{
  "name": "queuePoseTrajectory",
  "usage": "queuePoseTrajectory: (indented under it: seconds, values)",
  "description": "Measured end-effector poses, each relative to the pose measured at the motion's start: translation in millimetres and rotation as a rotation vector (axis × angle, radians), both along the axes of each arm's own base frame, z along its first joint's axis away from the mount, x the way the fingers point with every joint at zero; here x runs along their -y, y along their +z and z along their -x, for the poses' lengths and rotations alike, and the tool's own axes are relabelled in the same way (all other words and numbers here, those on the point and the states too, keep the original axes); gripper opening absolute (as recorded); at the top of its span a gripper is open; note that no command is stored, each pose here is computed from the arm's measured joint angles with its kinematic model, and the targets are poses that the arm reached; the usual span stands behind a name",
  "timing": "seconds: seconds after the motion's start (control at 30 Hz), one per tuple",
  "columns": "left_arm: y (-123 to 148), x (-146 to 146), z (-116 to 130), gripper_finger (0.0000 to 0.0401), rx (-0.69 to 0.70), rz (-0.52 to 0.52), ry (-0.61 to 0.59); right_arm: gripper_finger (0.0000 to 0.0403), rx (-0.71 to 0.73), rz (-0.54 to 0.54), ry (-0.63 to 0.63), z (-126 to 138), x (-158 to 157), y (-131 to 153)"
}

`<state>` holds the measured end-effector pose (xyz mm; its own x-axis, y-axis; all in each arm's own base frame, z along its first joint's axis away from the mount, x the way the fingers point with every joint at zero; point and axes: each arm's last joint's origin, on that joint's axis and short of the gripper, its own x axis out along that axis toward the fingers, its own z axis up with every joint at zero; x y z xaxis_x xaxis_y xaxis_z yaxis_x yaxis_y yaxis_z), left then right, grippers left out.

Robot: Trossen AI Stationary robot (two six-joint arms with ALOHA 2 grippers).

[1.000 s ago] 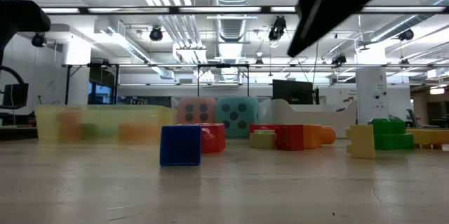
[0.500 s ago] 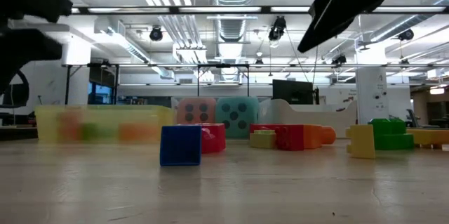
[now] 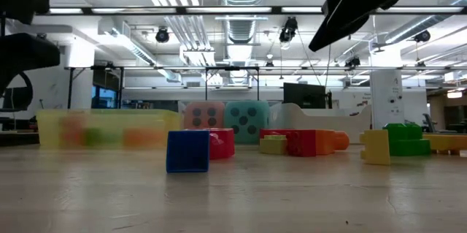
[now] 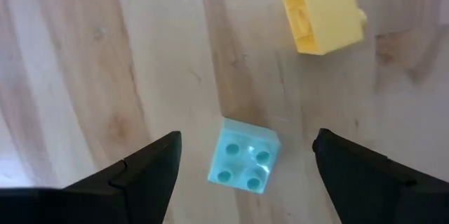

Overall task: Pick & Place Toys
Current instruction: Put the light blue game piece into the yellow bin

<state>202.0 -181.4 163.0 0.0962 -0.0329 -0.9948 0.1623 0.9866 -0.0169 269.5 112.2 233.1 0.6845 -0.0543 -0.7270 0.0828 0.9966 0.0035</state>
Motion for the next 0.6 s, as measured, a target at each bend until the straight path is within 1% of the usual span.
queuePoseTrajectory:
  seconds: [0.07,0.27,0.4,0.6]
  values:
    - [0,-1,0,0.032,0.01,-0.016,0.001,0.0364,0.007,-0.004,-0.002,-1,0,2]
    - [-1,1,3,0.0319,0.005,-0.022,-0.001,0.0364,0.017,-0.01,-0.002,-2,-1,4]
    - [-1,4,6,0.0319,0.005,-0.025,-0.047,0.0364,0.022,-0.012,-0.002,-2,-1,5]
    - [-13,0,13,0.0319,-0.009,-0.039,-0.067,0.0364,0.03,-0.017,-0.002,-3,-1,5]
